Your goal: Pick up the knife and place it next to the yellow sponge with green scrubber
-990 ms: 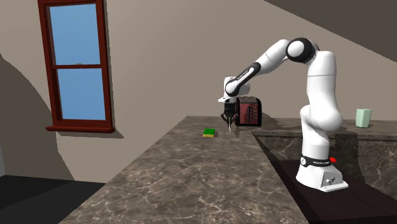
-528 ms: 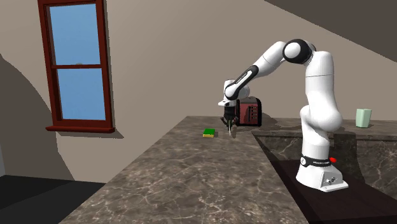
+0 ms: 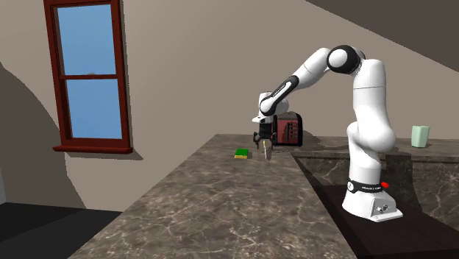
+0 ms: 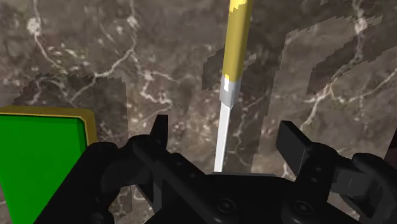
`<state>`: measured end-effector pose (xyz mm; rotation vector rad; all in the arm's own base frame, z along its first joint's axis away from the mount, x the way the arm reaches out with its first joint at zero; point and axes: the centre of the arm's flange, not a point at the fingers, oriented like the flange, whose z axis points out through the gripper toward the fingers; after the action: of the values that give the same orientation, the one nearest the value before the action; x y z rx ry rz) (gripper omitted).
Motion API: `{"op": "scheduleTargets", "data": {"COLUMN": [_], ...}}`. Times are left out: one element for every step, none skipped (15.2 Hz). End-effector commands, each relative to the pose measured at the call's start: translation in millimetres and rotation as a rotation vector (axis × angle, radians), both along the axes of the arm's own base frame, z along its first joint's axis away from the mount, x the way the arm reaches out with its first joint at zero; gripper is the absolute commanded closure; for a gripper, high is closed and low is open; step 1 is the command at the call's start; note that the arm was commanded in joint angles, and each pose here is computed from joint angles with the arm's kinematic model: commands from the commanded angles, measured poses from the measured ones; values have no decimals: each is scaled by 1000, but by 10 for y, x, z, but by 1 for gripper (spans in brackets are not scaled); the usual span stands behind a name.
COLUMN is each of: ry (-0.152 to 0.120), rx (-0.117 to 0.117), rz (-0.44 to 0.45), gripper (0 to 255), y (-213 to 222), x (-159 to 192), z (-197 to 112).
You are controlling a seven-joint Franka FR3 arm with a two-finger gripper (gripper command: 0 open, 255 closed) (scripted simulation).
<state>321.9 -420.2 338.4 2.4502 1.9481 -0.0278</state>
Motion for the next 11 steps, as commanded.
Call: {"op": "scheduleTargets", "data": {"ry": [0, 0, 0, 0, 0, 0, 0, 0, 0, 0, 0], "rx": [0, 0, 0, 0, 0, 0, 0, 0, 0, 0, 0], "rz": [0, 0, 0, 0, 0, 0, 0, 0, 0, 0, 0], "gripper": [0, 0, 0, 0, 0, 0, 0, 0, 0, 0, 0], "y": [0, 0, 3, 5, 8, 10, 10, 10, 10, 10, 10], "x": [0, 0, 1, 2, 3, 3, 3, 3, 3, 3, 3], "z": [0, 0, 131, 263, 395, 499, 499, 499, 499, 499, 499]}}
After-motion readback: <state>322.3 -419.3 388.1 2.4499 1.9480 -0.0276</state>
